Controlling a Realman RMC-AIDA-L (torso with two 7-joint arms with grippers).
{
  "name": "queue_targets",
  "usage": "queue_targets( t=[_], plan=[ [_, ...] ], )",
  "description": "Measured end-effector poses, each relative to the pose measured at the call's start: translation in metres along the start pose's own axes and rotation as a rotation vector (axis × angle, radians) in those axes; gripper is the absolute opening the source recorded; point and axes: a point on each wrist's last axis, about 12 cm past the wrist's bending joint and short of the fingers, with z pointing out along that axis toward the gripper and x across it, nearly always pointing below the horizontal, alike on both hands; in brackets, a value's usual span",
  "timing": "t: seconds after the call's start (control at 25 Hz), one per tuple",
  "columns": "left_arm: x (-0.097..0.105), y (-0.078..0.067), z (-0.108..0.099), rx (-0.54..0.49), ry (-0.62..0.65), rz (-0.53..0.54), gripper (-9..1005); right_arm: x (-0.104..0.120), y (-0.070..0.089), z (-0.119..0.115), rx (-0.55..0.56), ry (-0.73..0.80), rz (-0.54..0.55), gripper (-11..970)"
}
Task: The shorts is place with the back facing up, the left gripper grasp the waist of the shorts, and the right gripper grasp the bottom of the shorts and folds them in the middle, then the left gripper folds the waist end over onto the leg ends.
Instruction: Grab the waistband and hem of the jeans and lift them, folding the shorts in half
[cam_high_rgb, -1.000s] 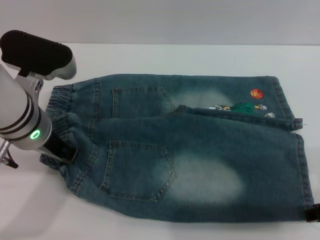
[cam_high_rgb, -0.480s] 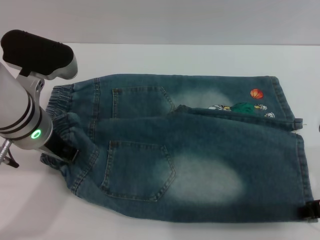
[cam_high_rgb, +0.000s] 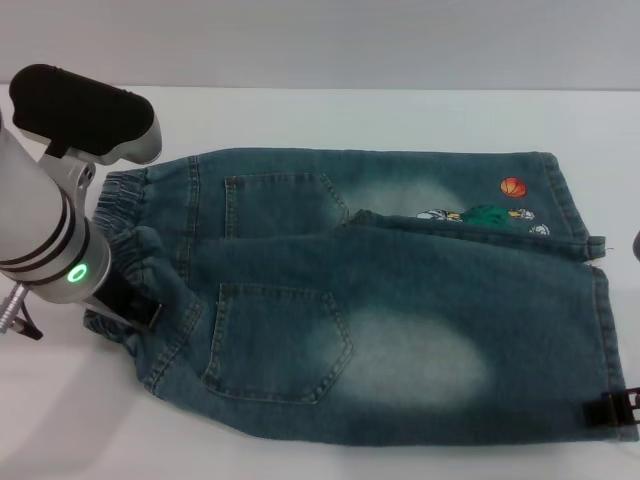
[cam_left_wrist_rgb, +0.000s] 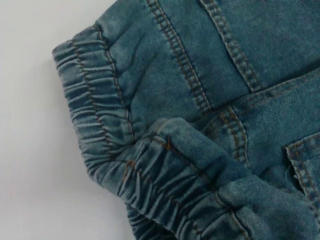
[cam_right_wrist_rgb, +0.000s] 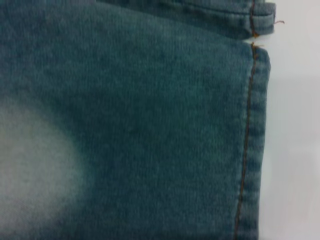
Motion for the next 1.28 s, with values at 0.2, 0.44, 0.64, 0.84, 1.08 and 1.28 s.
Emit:
queue_targets(
  t=[0.2, 0.44, 0.64, 0.84, 1.08, 1.28],
  plan=[
    [0.000, -0.001, 0.000, 0.001, -0.001, 0.002, 134, -0.001, 0.000, 0.000, -0.006, -0.005, 0.004, 588],
    [-0.002, -0.002, -0.008, 0.000, -0.030, -0.001, 134, 0.001, 0.001, -0.003, -0.009, 0.018, -0.004, 586],
    [-0.004, -0.003, -0.013, -0.002, -0.048, 0.003, 134, 0.006, -0.001, -0.007, 0.003, 0.045, -0.009, 586],
    [-0.005, -0.003, -0.017, -0.007, -0.054, 0.007, 134, 0.009, -0.003, -0.012, 0.019, 0.055, -0.009, 586],
    [-0.006, -0.003, -0.018, -0.008, -0.060, 0.009, 134, 0.008, -0.006, -0.013, 0.039, 0.050, -0.009, 586],
    [-0.006, -0.003, -0.018, -0.008, -0.061, 0.010, 134, 0.007, -0.004, -0.011, 0.033, 0.040, -0.013, 585]
  ],
)
